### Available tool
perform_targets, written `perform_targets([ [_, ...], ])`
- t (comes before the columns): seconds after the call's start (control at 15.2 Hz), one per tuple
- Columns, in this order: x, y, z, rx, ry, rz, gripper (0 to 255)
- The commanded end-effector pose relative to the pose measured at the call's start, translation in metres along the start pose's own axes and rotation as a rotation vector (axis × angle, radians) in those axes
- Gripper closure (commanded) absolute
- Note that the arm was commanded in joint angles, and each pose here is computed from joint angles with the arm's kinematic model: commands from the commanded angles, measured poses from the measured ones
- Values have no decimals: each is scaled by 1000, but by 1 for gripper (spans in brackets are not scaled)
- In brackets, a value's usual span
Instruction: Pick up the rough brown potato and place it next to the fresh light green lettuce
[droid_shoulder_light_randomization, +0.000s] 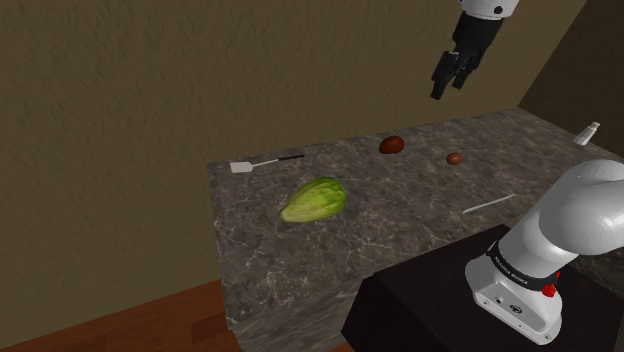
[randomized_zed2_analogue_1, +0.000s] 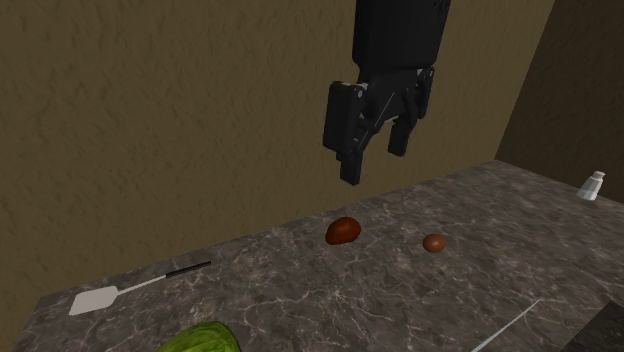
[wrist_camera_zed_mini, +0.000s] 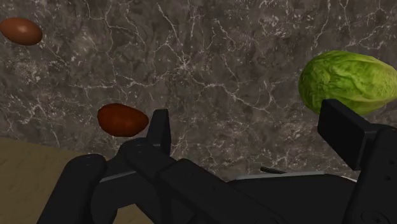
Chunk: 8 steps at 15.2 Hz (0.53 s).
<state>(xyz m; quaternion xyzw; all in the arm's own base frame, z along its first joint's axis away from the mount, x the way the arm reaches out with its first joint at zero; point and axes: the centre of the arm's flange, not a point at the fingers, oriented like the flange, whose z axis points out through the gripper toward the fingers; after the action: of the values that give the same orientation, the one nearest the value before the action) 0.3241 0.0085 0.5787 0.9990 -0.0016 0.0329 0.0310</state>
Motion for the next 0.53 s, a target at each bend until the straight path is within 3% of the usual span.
perform_targets([
  [0.0,0,0,0,0,0,0,0],
  [0.46,30,79,59,79,-35,-242,0],
])
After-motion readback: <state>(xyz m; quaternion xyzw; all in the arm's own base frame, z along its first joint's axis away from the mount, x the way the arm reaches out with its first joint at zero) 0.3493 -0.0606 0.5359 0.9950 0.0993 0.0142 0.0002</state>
